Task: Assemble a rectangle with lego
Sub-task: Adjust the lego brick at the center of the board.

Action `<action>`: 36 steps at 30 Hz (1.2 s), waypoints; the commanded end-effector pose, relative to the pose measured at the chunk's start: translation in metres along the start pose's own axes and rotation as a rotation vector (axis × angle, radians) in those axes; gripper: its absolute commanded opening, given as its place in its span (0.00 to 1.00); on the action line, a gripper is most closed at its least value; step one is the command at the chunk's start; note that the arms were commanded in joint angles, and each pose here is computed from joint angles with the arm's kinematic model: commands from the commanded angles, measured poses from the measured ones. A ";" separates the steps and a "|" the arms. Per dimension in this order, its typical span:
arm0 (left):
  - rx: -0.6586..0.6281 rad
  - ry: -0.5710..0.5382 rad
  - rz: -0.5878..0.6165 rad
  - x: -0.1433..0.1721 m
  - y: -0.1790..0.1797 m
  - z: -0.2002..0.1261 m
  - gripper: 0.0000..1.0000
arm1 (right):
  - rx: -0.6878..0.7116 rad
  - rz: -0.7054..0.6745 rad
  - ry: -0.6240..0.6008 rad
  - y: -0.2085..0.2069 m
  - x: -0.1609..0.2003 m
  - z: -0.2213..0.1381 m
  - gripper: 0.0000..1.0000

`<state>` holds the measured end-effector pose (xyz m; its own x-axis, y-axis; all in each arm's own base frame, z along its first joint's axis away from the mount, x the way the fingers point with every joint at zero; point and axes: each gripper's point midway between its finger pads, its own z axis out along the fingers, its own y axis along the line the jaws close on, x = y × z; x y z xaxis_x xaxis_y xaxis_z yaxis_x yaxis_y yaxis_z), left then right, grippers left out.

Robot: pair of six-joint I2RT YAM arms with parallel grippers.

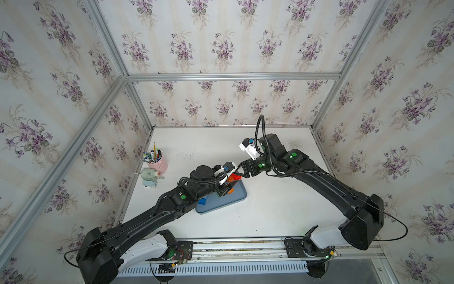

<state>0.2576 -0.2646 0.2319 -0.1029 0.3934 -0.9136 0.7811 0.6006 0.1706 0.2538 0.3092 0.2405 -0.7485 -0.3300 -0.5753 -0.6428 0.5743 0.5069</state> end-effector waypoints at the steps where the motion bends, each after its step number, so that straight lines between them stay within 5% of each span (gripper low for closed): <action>1: -0.024 -0.030 0.013 -0.008 0.005 0.000 0.64 | 0.013 -0.027 -0.013 0.001 -0.001 -0.005 0.74; 20: -0.024 -0.027 -0.007 -0.009 0.006 0.005 0.64 | -0.054 -0.039 0.015 0.016 0.002 0.015 0.67; 26: -0.019 -0.020 -0.014 -0.008 0.005 0.007 0.64 | -0.060 -0.040 0.011 0.016 0.001 0.019 0.55; 33: -0.031 -0.016 -0.021 -0.007 0.007 0.009 0.66 | -0.043 -0.038 0.005 0.014 -0.001 0.019 0.30; 36: -0.038 -0.015 -0.024 -0.007 0.009 0.009 0.73 | -0.036 -0.032 0.000 0.013 -0.002 0.018 0.29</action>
<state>0.2682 -0.2656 0.2253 -0.1255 0.4049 -0.9057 0.7585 0.6276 0.1754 0.2494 0.3273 0.2309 -0.7569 -0.3361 -0.5605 -0.6385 0.5633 0.5244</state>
